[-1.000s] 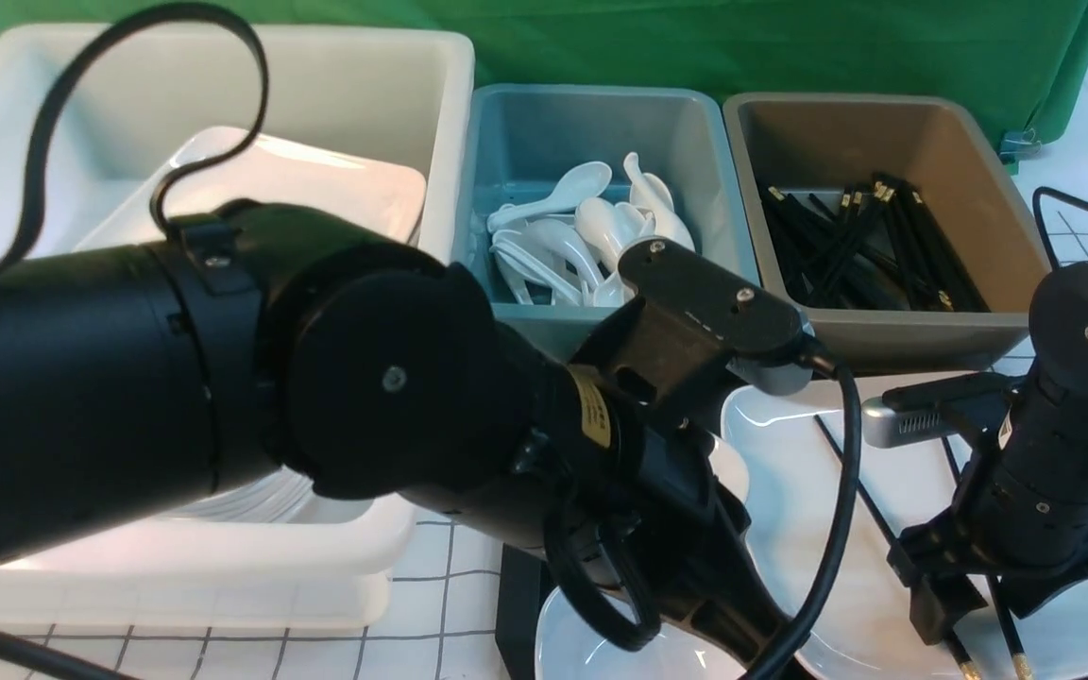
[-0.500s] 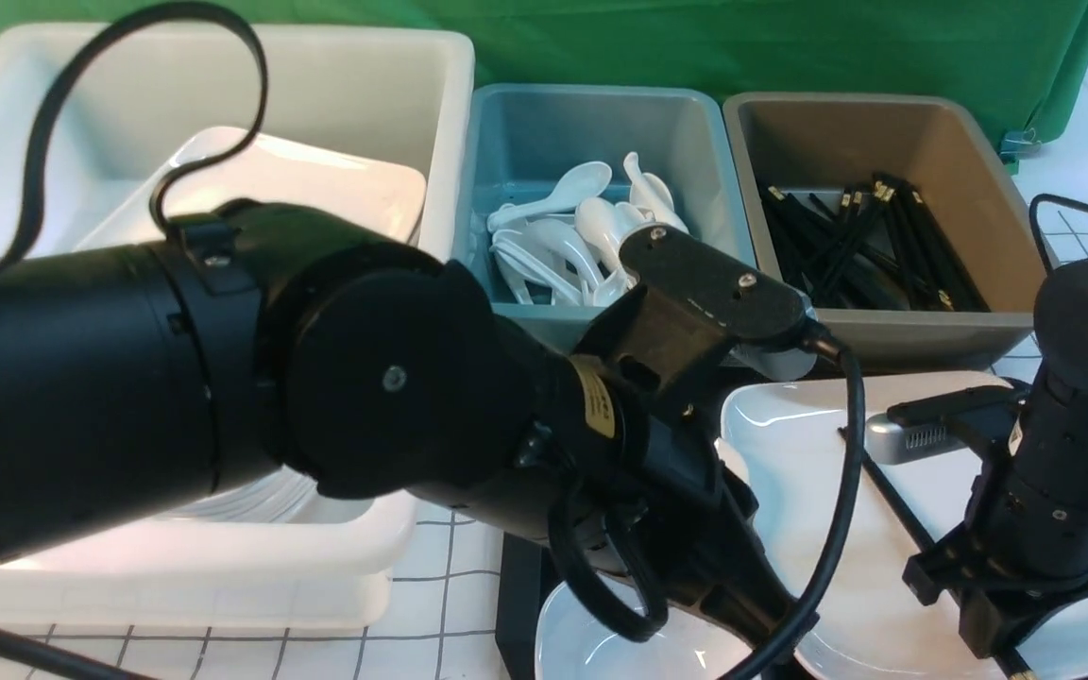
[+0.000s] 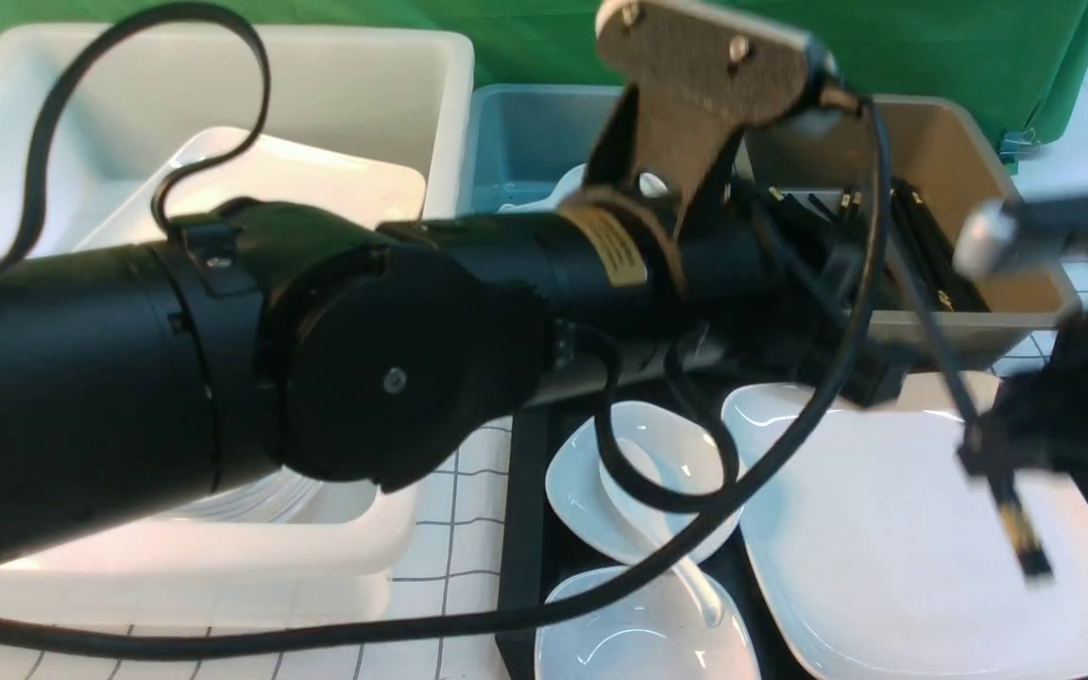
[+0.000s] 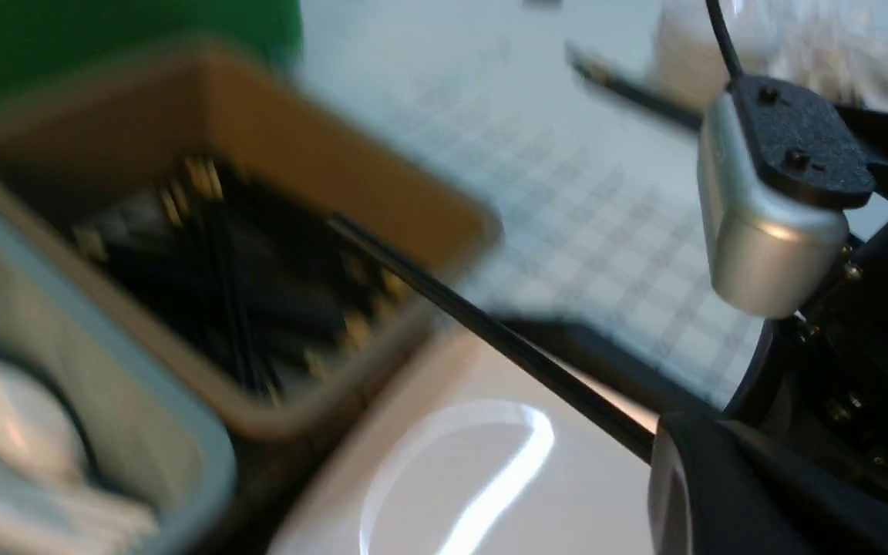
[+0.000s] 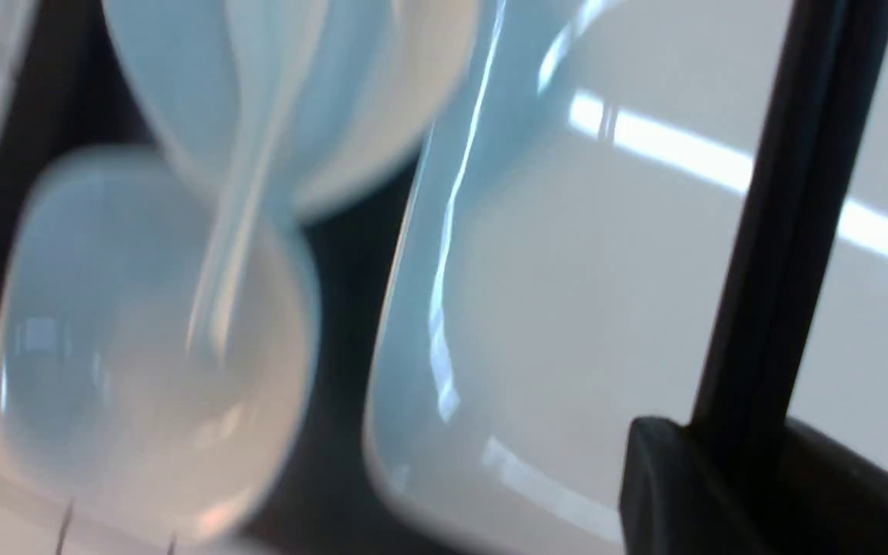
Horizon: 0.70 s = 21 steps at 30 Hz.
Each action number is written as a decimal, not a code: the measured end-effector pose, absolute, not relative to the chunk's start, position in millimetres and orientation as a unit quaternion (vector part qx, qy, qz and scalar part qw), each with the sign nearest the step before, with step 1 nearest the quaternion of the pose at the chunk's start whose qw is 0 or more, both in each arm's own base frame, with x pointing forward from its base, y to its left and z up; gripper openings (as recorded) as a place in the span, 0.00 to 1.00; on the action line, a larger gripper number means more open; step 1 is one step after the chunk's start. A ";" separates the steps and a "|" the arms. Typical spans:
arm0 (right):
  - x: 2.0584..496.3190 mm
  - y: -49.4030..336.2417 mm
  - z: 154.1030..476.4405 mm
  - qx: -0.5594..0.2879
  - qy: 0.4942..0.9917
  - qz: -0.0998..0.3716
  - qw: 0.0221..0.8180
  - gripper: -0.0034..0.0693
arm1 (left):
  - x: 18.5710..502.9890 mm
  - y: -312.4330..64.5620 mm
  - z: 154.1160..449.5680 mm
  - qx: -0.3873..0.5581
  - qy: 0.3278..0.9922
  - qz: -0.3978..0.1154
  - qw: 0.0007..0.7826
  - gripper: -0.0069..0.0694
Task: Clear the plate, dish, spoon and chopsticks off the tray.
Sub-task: Use the right arm to put the chopsticks into the small storage box on the right
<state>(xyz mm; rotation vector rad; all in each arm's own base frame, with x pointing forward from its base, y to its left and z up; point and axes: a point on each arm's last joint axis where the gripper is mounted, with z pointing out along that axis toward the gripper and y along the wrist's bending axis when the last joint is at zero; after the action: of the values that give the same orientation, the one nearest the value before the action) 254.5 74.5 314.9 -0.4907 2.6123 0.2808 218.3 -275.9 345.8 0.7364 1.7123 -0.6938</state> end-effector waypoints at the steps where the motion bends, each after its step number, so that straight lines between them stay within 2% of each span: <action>1: 254.5 74.5 314.9 -0.179 0.951 0.102 0.232 0.22 | 218.7 -275.9 346.9 0.310 0.718 -0.292 0.551 0.09; 3: 285.3 64.0 336.8 -0.149 0.937 0.092 0.302 0.22 | 219.8 -275.8 350.0 0.309 0.706 -0.291 0.567 0.09; 6: 323.4 54.4 351.8 -0.124 0.925 0.082 0.351 0.22 | 220.0 -275.2 348.1 0.313 0.712 -0.287 0.559 0.09; 9: 360.1 48.2 347.8 -0.108 0.921 0.074 0.368 0.22 | 220.8 -273.2 343.9 0.319 0.725 -0.281 0.542 0.09; 12: 412.6 47.4 327.2 -0.097 0.917 0.069 0.380 0.22 | 218.8 -272.4 337.6 0.333 0.743 -0.274 0.513 0.09; 15: 436.1 48.8 309.7 -0.095 0.918 0.068 0.379 0.22 | 217.1 -272.0 334.0 0.340 0.752 -0.270 0.495 0.09; 16: 450.1 49.8 292.0 -0.091 0.922 0.068 0.369 0.23 | 215.7 -271.6 331.2 0.346 0.760 -0.268 0.481 0.09; 19: 464.9 50.6 267.0 -0.080 0.928 0.070 0.358 0.28 | 213.4 -271.1 327.2 0.344 0.775 -0.271 0.456 0.09; 21: 472.0 50.8 249.6 -0.075 0.931 0.069 0.351 0.40 | 211.0 -270.3 323.3 0.340 0.791 -0.273 0.430 0.09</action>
<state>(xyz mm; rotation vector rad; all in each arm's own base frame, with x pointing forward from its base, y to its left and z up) 472.0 50.8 249.6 -0.1947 2.4107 0.1795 211.0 -270.3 323.3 0.8480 1.9733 -0.6821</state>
